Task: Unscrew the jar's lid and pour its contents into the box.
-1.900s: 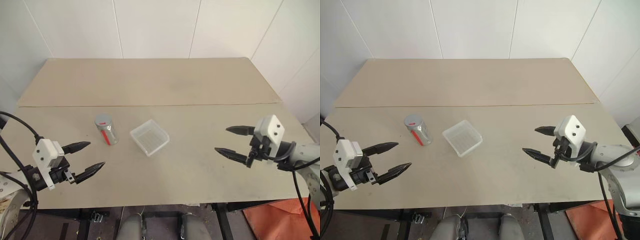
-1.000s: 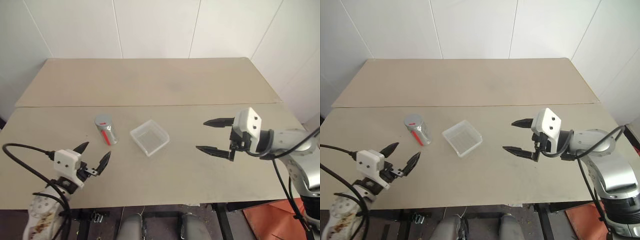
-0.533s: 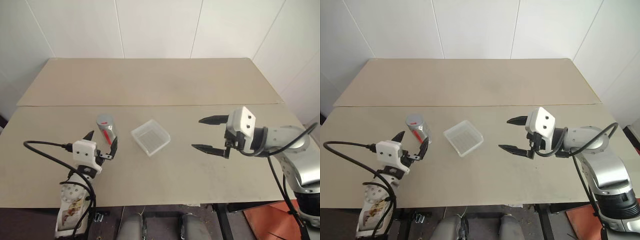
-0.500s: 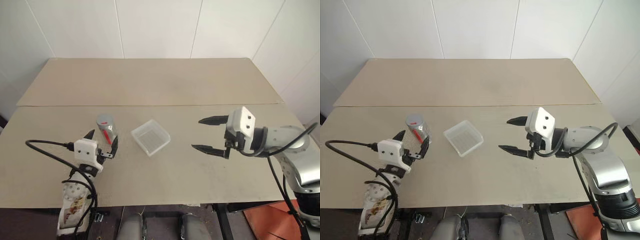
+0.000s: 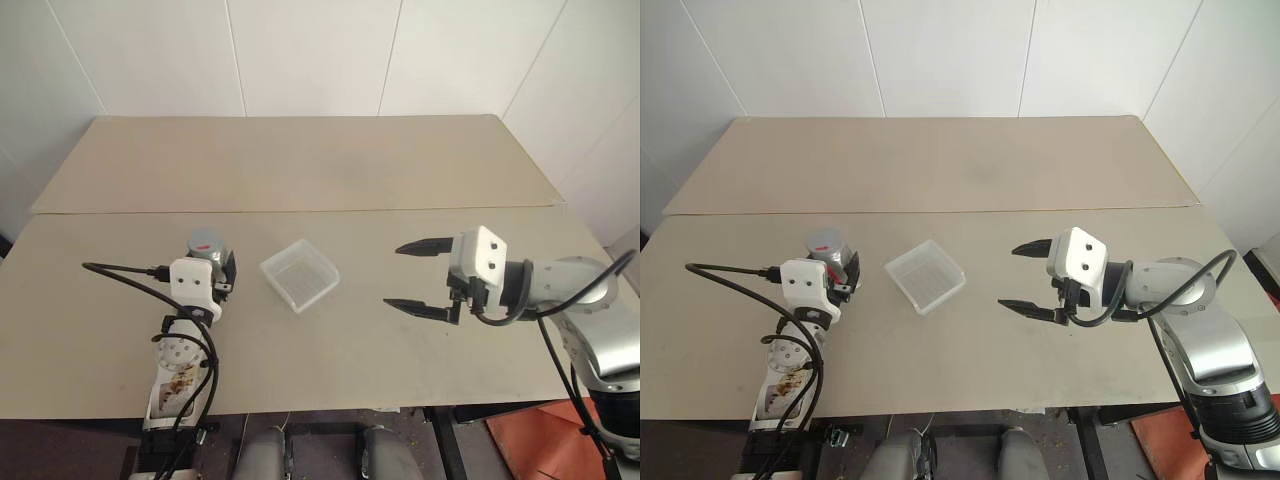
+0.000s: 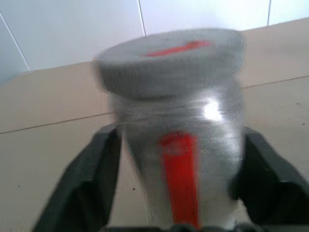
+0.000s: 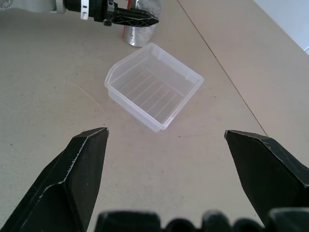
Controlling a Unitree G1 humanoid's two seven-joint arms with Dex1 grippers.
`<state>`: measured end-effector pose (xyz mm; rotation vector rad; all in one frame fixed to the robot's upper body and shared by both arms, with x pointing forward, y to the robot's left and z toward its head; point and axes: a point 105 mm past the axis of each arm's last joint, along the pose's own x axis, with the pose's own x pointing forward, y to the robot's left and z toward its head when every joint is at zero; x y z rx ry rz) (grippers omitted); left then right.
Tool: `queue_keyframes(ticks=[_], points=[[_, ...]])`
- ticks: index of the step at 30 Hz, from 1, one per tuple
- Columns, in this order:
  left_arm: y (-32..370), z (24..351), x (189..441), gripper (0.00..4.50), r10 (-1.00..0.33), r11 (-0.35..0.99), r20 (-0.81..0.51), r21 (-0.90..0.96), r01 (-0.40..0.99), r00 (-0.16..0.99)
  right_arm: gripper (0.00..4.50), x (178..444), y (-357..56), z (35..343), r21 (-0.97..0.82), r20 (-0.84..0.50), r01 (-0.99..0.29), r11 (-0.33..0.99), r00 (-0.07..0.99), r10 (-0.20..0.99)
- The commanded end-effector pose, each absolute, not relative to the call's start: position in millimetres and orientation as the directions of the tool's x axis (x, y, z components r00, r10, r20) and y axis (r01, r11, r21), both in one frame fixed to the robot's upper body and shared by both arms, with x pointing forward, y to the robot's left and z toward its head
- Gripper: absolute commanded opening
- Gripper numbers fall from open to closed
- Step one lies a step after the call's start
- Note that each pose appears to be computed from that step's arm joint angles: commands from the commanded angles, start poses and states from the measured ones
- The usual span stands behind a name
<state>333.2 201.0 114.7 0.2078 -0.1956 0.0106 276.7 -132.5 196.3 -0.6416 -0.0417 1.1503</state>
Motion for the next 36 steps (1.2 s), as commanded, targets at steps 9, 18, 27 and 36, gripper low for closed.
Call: queue_keyframes(ticks=[9, 18, 27, 36], points=[[190, 172, 323, 1.93, -0.284, 0.932, 0.258, 0.299, 0.203, 0.923, 4.5, 265, -97, 221, -0.536, -0.161, -0.814, 0.223, 0.358, 0.92], [176, 222, 278, 1.93, -0.849, 0.522, 0.055, 0.251, 0.816, 0.526, 4.5, 275, -41, 267, -0.44, 0.032, -0.88, 0.18, 0.185, 0.982], [125, 231, 293, 1.93, -0.959, 0.274, 0.115, 0.166, 0.947, 0.257, 4.5, 291, -7, 290, -0.332, 0.094, -0.914, 0.233, 0.213, 0.972], [115, 226, 301, 1.93, -0.981, 0.187, 0.093, 0.193, 0.963, 0.172, 4.5, 298, 0, 285, -0.303, 0.057, -0.924, 0.235, 0.229, 0.972]])
